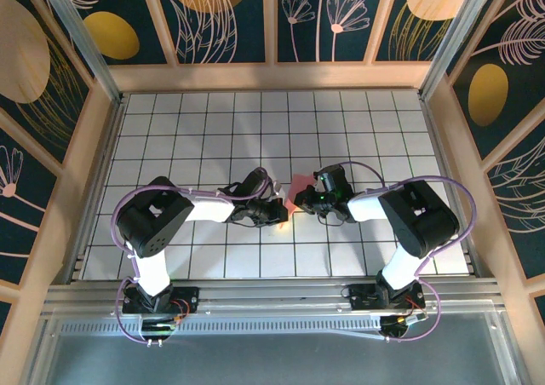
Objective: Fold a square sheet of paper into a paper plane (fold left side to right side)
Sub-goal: Fold the wing for the fifth time at the center of the table.
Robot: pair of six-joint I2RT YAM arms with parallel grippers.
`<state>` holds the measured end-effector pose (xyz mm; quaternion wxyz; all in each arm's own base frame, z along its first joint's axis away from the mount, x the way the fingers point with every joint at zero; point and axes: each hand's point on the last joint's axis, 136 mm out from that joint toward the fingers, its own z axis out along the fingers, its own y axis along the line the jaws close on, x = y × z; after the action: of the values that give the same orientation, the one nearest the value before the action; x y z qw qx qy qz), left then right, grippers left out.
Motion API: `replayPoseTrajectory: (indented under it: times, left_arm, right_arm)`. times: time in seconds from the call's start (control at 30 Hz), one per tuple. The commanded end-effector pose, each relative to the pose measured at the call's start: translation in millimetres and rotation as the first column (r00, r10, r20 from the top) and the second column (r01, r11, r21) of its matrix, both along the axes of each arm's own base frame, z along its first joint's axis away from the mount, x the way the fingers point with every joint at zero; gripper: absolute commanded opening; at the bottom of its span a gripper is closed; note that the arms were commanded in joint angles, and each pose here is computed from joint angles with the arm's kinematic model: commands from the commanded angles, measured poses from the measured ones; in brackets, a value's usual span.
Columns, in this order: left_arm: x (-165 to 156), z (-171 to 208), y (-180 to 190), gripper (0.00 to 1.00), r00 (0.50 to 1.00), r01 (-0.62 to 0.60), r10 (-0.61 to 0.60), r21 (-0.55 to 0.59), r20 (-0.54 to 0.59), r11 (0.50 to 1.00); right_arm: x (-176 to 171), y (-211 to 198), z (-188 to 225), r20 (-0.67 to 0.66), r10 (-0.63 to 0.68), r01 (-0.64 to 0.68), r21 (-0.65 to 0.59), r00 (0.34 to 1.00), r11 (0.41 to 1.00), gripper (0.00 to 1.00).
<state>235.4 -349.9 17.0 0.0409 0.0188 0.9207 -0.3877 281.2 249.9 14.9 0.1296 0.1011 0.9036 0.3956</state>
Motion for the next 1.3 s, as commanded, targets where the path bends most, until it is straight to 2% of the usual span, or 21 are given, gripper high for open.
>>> replayPoseTrajectory:
  times: [0.0,0.4,0.73,1.27]
  left_arm:
    - [-1.1,-2.8,8.6,0.00,1.000,-0.016,0.016,0.026,0.001,1.000]
    - [-6.3,-15.0,18.2,0.00,1.000,-0.021,0.022,0.072,-0.009,0.997]
    - [-16.1,-42.8,37.7,0.00,0.999,-0.025,0.030,0.173,-0.026,0.985]
    - [-18.0,-51.8,42.6,0.00,1.000,-0.013,0.017,0.221,-0.015,0.975]
  right_arm:
    - [-33.4,-28.2,-56.7,-0.149,-0.019,-0.010,-0.191,0.989,0.982,0.00]
    - [-28.7,-23.5,-49.7,-0.130,0.001,-0.024,-0.177,0.991,0.984,0.00]
    - [5.8,-0.1,19.1,0.073,0.052,-0.046,-0.086,0.996,0.995,0.00]
    - [-23.9,-10.0,56.2,0.170,0.025,-0.022,-0.016,0.985,1.000,0.00]
